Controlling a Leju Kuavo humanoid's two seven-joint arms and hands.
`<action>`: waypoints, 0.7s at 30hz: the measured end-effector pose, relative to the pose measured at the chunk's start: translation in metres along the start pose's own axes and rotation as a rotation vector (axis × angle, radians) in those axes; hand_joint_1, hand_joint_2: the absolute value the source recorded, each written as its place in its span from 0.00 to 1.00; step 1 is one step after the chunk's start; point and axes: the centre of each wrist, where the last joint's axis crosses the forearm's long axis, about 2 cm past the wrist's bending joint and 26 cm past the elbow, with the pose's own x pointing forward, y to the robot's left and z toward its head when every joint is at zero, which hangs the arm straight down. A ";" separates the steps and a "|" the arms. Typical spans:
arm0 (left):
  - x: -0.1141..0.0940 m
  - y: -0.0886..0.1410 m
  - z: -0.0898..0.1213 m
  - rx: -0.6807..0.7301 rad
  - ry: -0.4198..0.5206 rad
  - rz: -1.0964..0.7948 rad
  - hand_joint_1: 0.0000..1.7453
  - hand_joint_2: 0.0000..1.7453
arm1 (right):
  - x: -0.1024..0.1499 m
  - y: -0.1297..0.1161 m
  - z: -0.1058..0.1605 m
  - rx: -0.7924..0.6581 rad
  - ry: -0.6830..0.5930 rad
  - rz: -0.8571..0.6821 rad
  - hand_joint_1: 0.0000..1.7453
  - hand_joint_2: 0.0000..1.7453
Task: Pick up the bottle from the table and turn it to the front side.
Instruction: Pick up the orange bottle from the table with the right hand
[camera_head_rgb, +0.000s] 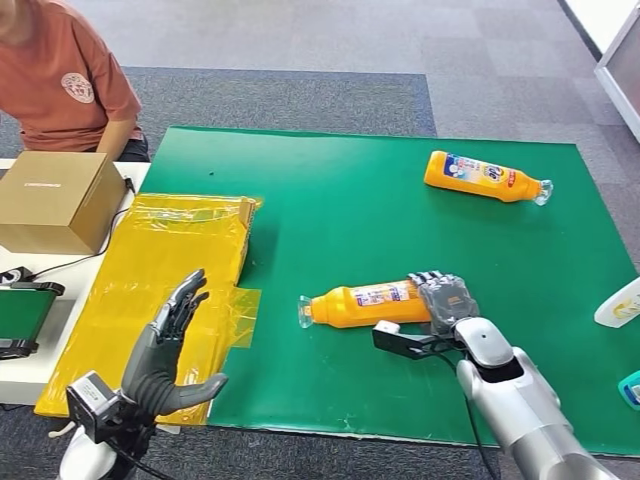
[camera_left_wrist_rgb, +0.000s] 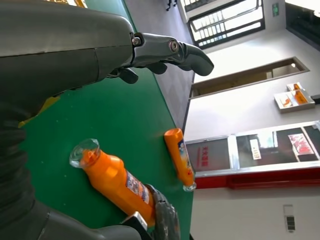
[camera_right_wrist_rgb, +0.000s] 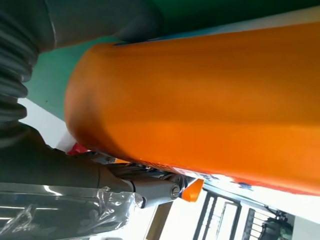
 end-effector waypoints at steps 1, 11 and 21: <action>0.000 0.001 0.000 -0.001 0.001 -0.004 0.00 1.00 | -0.001 0.000 0.000 -0.002 -0.003 -0.008 1.00 1.00; 0.003 0.011 0.005 0.020 0.009 -0.104 0.00 1.00 | 0.000 0.000 0.012 -0.064 -0.020 -0.368 1.00 1.00; 0.022 0.044 0.007 0.307 -0.049 -0.088 0.00 1.00 | 0.029 -0.068 0.056 -0.561 -0.213 -1.192 1.00 1.00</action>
